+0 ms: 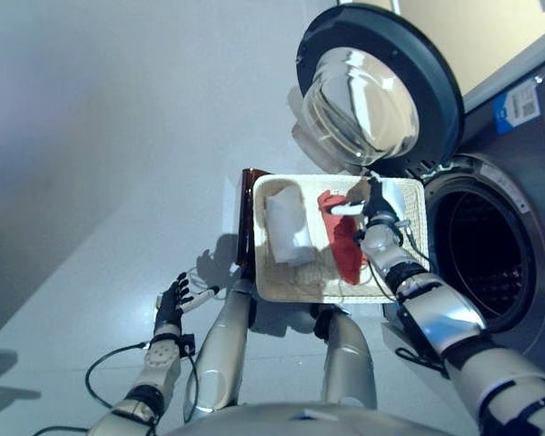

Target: Pick up the clothes and place them into the washing machine

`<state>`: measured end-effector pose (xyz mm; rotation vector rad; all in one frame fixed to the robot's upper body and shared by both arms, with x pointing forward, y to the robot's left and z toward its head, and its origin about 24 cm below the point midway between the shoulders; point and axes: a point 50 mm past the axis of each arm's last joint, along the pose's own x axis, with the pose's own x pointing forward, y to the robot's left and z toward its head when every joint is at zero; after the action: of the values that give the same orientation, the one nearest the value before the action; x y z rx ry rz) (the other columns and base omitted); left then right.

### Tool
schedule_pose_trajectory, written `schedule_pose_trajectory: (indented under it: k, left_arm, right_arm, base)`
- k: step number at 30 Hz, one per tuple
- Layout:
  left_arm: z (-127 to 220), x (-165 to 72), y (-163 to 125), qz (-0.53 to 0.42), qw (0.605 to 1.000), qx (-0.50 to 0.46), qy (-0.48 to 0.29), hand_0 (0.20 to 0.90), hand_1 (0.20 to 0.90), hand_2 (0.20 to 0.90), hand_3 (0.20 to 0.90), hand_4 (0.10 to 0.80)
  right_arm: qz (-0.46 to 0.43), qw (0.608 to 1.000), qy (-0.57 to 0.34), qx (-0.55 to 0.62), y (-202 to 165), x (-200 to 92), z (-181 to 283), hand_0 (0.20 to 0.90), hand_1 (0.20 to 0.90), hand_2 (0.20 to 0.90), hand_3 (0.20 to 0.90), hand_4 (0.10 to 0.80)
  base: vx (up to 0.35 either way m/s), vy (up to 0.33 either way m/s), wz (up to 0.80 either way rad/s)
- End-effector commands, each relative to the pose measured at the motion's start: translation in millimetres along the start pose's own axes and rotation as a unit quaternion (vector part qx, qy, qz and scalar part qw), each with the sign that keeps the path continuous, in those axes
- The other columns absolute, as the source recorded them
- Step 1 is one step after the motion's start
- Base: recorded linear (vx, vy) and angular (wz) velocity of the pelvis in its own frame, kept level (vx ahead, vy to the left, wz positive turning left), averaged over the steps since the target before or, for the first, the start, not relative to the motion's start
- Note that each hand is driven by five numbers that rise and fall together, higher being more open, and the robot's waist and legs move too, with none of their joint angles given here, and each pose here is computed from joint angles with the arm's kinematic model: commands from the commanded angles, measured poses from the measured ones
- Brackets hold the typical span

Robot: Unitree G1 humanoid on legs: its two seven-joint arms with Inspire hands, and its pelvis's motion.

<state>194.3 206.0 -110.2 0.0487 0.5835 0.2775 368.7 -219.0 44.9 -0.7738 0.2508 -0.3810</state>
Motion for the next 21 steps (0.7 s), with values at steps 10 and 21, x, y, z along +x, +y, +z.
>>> schedule_pose_trajectory:
  k: [10,21]
  left_arm:
    - [24,3,-9,0.005,0.998,-0.011,-0.061,0.9,0.9,0.9,0.9,0.8]
    - [41,6,-22,-0.012,0.995,-0.025,-0.095,0.9,0.9,0.9,0.9,0.8]
  right_arm:
    - [-0.11,0.991,-0.01,-0.077,-55,21,9,0.9,0.9,0.9,0.9,0.8]
    - [-0.104,0.991,0.006,-0.084,-46,16,0,0.9,0.9,0.9,0.9,0.8]
  base:
    - [0.01,0.017,0.05]
    - [-0.021,0.004,0.01]
